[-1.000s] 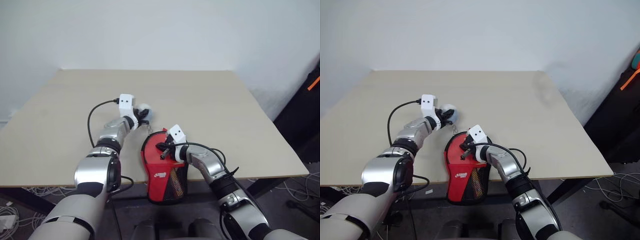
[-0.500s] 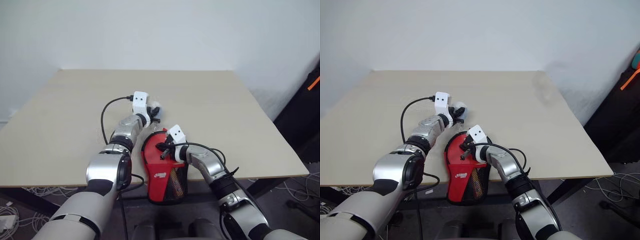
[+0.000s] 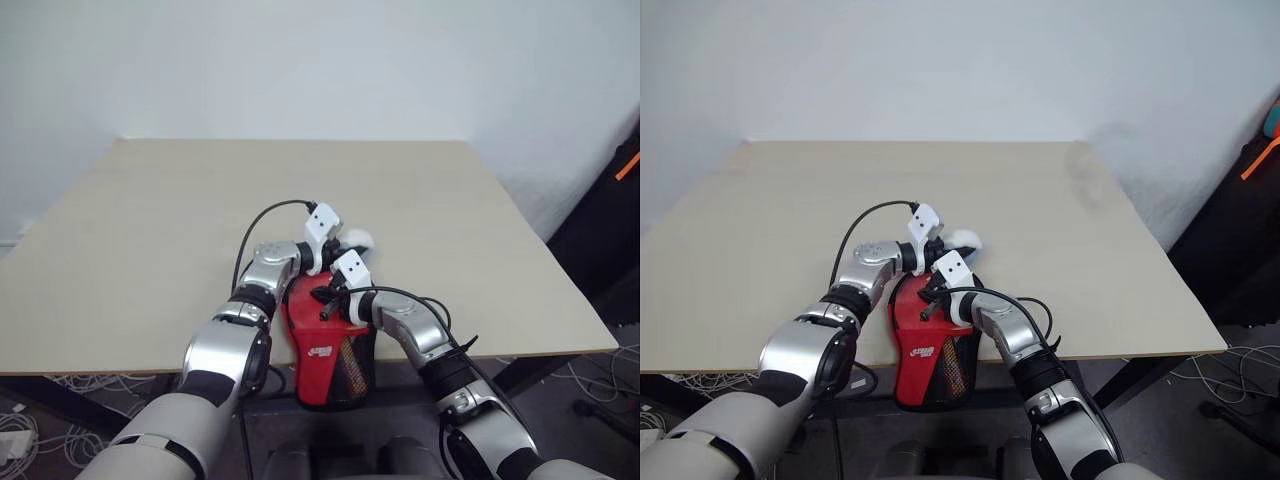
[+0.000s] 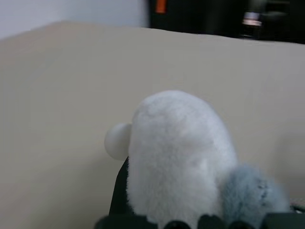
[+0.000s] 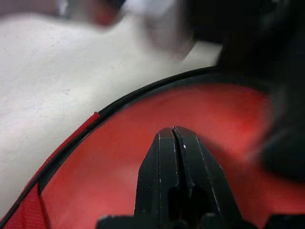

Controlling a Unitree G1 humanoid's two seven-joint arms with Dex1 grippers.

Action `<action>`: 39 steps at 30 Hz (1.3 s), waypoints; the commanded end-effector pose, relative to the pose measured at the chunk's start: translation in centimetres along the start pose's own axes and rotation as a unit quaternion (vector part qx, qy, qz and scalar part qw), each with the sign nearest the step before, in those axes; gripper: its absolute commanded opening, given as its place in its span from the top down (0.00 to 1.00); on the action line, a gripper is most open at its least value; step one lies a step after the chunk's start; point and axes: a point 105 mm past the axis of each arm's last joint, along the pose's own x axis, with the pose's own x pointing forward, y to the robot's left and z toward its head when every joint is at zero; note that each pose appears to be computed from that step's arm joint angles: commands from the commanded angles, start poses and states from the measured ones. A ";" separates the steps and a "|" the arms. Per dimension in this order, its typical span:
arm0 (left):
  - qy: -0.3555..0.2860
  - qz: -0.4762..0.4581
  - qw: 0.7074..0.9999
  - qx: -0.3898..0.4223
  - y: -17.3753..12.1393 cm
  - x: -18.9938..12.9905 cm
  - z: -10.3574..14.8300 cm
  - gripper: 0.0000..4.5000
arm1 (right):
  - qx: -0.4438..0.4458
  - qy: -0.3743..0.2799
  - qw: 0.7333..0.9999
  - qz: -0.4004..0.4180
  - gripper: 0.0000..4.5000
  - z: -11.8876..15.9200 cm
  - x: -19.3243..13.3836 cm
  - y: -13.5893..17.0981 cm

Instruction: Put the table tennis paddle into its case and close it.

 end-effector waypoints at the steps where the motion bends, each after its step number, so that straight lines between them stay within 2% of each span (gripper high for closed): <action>1: -0.031 -0.060 0.997 0.049 -1.2 0.0 2.0 0.87 | 0.024 0.047 0.998 0.015 1.00 -2.8 0.4 0.9; 6: -0.021 -0.074 0.996 0.042 -1.2 -1.0 1.1 0.87 | 0.024 0.049 0.998 0.016 1.00 -2.9 0.4 0.9; 12: 0.000 -0.071 0.997 0.025 -0.5 -1.8 0.8 0.39 | 0.023 0.051 0.998 0.018 1.00 -3.0 0.4 1.0; 17: -0.001 -0.049 0.998 0.050 1.0 -3.1 2.1 0.01 | 0.022 0.053 0.998 0.021 1.00 -3.1 0.4 1.1; 22: 0.003 -0.044 0.996 0.082 2.6 -5.8 4.0 0.00 | 0.021 0.054 0.998 0.023 1.00 -3.1 0.4 1.1; 26: 0.006 -0.055 0.992 0.111 3.4 -9.6 6.3 0.00 | 0.019 0.055 0.998 0.027 1.00 -3.2 0.5 1.3; 31: 0.006 -0.050 0.990 0.132 3.2 -13.5 7.9 0.00 | 0.015 0.056 0.998 0.030 1.00 -3.1 0.4 1.3; 34: -0.007 -0.038 0.991 0.130 2.4 -15.2 7.9 0.00 | 0.018 0.052 0.998 0.039 1.00 -2.7 -0.4 1.4; 37: -0.022 -0.026 0.994 0.106 1.1 -15.9 6.5 0.00 | 0.018 0.050 0.997 0.048 0.87 -2.4 -1.9 1.6; 39: -0.032 -0.011 0.996 0.078 0.4 -15.8 5.2 0.09 | 0.016 0.048 0.997 0.051 0.72 -2.2 -3.1 1.7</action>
